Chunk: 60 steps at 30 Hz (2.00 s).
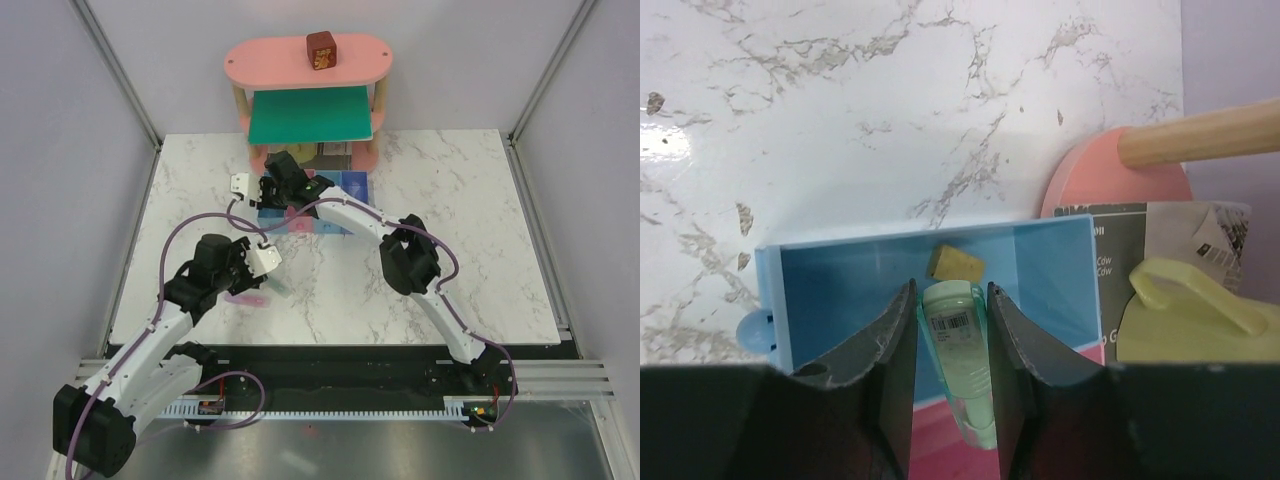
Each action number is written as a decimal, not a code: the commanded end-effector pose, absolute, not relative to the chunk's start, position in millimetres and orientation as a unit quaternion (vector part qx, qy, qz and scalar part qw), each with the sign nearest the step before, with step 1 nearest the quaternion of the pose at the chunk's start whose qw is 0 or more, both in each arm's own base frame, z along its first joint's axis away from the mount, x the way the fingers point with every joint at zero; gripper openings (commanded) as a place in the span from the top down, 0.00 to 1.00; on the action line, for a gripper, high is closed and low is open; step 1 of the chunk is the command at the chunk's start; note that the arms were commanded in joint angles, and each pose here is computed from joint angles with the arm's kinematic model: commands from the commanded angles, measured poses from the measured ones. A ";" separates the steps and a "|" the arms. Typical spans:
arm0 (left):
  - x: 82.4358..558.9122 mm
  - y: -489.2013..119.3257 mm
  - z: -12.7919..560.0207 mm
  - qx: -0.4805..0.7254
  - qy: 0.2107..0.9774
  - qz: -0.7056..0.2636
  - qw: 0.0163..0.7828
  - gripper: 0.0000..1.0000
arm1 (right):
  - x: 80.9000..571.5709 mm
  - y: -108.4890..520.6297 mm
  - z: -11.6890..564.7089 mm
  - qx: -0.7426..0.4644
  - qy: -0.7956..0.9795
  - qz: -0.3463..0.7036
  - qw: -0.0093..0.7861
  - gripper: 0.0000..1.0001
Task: Sort the stationery into containers
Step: Place the stationery in the storage box, then pick up the pen from the center of the board.
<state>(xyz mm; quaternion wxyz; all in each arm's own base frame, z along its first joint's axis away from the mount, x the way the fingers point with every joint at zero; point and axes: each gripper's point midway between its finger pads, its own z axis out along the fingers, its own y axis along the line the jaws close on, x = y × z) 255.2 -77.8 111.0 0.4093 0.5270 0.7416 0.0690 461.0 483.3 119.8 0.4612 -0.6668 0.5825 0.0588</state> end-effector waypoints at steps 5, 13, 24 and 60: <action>254.7 -82.3 120.6 0.528 0.736 0.061 0.419 0.33 | 461.8 524.1 131.8 -0.674 0.526 0.071 0.514 0.87; 254.5 -82.3 119.7 0.526 0.738 0.060 0.419 0.33 | 456.3 527.0 107.9 -0.680 0.532 0.074 0.500 0.58; 256.2 -85.1 118.0 0.525 0.741 0.052 0.416 0.33 | 459.2 517.8 138.0 -0.659 0.534 0.061 0.526 0.17; 264.1 -109.2 122.9 0.553 0.713 0.010 0.431 0.32 | 492.7 397.6 282.7 -0.472 0.649 0.027 0.595 0.02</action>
